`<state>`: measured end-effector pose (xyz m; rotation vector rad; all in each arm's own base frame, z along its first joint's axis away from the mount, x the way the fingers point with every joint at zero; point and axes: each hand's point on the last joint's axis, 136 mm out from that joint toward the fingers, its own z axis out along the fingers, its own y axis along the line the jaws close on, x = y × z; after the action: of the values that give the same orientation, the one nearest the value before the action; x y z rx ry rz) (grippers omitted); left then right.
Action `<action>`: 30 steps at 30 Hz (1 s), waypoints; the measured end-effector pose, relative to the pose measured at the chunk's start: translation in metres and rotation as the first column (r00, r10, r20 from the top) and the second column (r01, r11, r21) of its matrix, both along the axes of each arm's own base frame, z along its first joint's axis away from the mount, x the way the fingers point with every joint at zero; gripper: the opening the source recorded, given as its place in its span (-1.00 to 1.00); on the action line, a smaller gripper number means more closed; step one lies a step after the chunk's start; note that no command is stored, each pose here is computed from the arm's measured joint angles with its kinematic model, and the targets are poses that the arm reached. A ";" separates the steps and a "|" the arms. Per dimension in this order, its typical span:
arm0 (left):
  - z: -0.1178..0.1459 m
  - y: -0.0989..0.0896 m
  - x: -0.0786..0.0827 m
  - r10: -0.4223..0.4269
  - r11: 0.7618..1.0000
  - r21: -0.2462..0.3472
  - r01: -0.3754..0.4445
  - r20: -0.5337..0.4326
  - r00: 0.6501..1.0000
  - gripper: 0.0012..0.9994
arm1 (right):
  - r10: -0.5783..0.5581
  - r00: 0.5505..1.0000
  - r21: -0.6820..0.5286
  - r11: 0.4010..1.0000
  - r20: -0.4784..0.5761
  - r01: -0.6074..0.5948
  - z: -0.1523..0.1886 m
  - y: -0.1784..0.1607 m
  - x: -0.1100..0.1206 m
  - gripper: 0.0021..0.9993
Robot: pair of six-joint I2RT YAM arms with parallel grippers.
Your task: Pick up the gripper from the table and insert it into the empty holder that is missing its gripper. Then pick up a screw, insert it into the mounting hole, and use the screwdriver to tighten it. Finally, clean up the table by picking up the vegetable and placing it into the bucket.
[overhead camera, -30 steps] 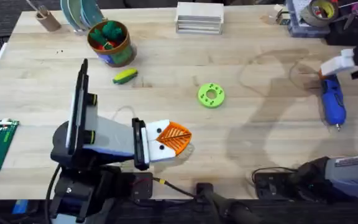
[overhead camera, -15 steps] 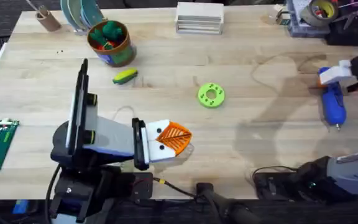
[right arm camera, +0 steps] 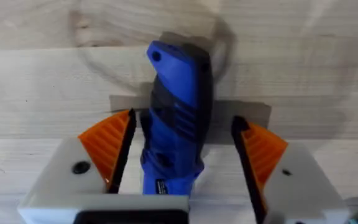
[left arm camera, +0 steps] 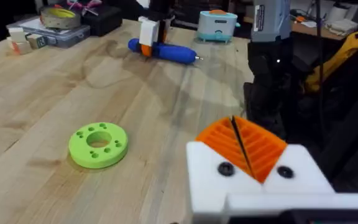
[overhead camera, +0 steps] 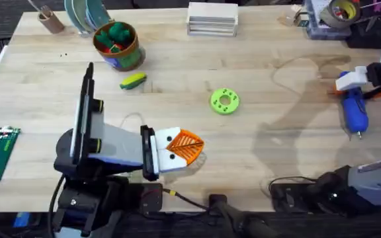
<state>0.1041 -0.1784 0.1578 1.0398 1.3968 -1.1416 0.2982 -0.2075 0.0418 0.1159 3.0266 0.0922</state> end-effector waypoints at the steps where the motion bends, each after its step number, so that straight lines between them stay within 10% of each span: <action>1: 0.000 0.000 0.000 0.000 1.000 0.000 0.000 0.000 1.000 -1.00 | 0.000 1.000 0.002 1.000 0.001 0.000 0.000 0.000 0.000 0.94; 20: 0.000 0.000 0.000 0.000 1.000 0.000 0.000 0.000 1.000 -1.00 | 0.010 1.000 0.002 1.000 0.004 -0.010 -0.002 0.002 0.003 0.94; 30: 0.000 0.000 0.000 0.000 1.000 0.000 0.000 0.000 1.000 -1.00 | 0.014 1.000 -0.006 1.000 0.005 -0.014 -0.002 0.002 0.005 0.59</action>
<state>0.1041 -0.1784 0.1578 1.0398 1.3968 -1.1416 0.3028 -0.2058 0.0398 0.0939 3.0231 0.0851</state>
